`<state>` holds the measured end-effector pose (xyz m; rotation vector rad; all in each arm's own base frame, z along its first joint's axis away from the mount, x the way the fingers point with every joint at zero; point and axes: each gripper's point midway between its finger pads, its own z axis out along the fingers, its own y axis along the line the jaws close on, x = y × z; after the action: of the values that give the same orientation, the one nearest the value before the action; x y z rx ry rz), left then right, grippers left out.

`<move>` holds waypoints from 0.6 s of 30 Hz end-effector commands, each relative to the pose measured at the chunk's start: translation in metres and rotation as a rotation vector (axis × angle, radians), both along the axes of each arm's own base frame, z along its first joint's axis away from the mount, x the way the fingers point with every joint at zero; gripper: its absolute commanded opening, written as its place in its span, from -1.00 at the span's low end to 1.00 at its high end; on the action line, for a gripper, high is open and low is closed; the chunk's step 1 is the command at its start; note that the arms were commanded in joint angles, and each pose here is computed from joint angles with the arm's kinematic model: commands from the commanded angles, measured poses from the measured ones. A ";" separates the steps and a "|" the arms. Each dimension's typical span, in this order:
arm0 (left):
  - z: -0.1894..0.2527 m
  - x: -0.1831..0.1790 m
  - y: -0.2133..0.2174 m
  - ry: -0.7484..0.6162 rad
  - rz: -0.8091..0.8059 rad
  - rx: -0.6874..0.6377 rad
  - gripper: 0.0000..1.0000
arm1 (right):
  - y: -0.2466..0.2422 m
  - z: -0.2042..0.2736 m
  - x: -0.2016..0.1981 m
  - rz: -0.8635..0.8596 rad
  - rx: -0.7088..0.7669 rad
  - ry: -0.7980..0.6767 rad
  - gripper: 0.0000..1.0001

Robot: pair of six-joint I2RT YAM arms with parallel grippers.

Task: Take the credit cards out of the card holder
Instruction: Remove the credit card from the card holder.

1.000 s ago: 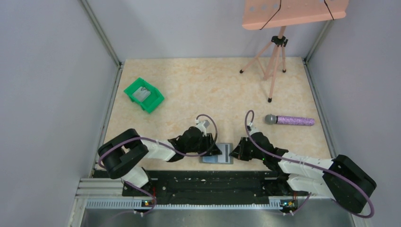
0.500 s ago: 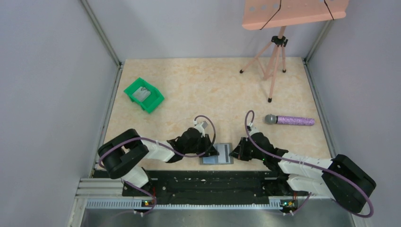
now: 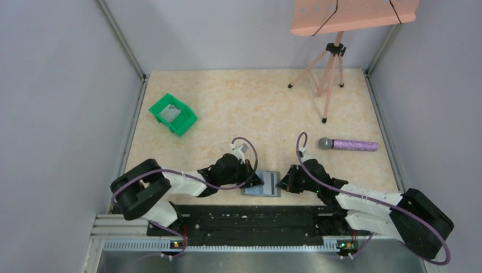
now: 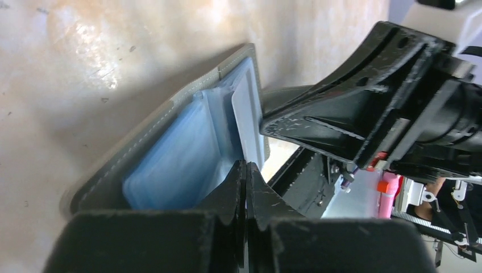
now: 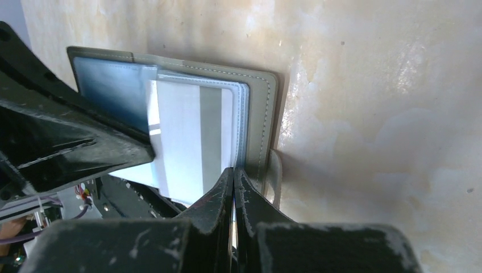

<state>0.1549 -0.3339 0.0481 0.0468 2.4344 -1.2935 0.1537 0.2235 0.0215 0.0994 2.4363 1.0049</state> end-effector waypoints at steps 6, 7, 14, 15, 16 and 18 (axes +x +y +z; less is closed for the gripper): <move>0.027 0.008 0.006 -0.087 0.036 -0.021 -1.00 | -0.007 0.001 -0.001 -0.007 -0.008 0.009 -1.00; 0.027 0.008 0.007 -0.087 0.036 -0.016 -1.00 | -0.006 0.003 0.000 -0.007 -0.006 0.005 -1.00; 0.023 0.005 0.011 -0.073 0.039 0.003 -1.00 | -0.004 0.005 0.006 0.000 -0.030 -0.002 -1.00; 0.022 0.005 0.012 -0.071 0.043 0.011 -1.00 | -0.004 0.005 0.006 0.003 -0.029 -0.001 -1.00; 0.021 0.006 0.013 -0.072 0.048 0.021 -1.00 | -0.003 0.006 0.006 0.004 -0.029 -0.003 -1.00; 0.019 0.006 0.016 -0.070 0.054 0.031 -1.00 | -0.002 0.009 0.008 0.006 -0.028 -0.010 -1.00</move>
<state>0.1575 -0.3195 0.0569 0.0302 2.4259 -1.2093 0.1510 0.2179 0.0197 0.0985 2.4678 0.9824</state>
